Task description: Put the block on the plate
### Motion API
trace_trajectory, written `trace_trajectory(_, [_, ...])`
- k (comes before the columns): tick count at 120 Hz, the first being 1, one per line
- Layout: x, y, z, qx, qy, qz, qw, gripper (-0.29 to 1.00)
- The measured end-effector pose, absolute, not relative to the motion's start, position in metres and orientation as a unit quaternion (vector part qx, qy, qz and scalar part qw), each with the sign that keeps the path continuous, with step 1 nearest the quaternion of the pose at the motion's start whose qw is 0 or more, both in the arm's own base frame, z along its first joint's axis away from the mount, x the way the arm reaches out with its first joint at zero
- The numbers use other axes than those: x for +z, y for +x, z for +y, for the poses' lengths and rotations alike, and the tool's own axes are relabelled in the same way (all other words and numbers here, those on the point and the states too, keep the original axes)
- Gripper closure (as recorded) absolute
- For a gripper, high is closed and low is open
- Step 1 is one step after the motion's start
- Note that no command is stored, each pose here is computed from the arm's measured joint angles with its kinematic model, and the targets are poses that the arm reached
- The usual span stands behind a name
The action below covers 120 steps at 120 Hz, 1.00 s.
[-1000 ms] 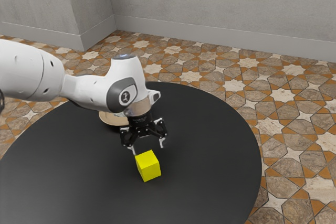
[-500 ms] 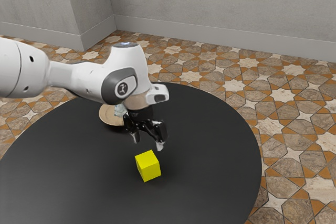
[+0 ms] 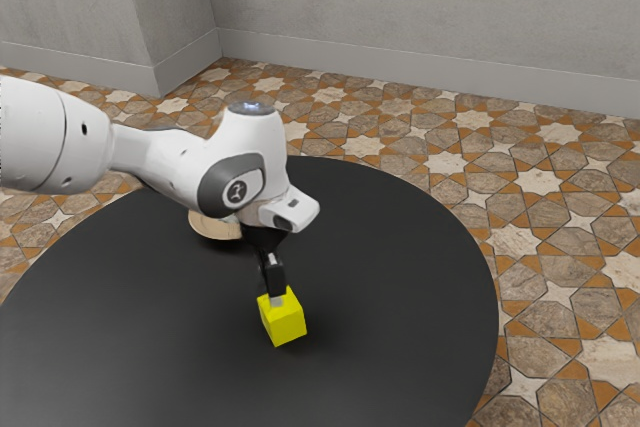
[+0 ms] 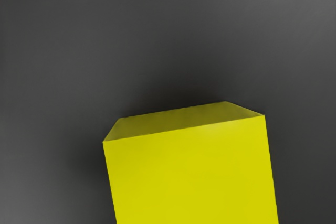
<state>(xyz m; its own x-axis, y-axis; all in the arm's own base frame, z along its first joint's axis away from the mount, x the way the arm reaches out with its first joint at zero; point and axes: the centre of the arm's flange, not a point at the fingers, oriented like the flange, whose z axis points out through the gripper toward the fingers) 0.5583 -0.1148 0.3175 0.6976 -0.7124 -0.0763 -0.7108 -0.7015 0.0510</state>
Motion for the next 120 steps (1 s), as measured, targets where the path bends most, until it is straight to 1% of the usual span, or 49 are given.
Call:
trace_trajectory(21, [0.319, 0.563, -0.117, -0.026, 0.921, -0.390, -0.003, 0.00])
trace_trajectory(85, [0.275, 0.554, -0.139, -0.033, 0.945, -0.325, -0.008, 0.00])
trace_trajectory(120, [0.258, 0.545, -0.131, -0.035, 0.955, -0.294, -0.007, 0.01])
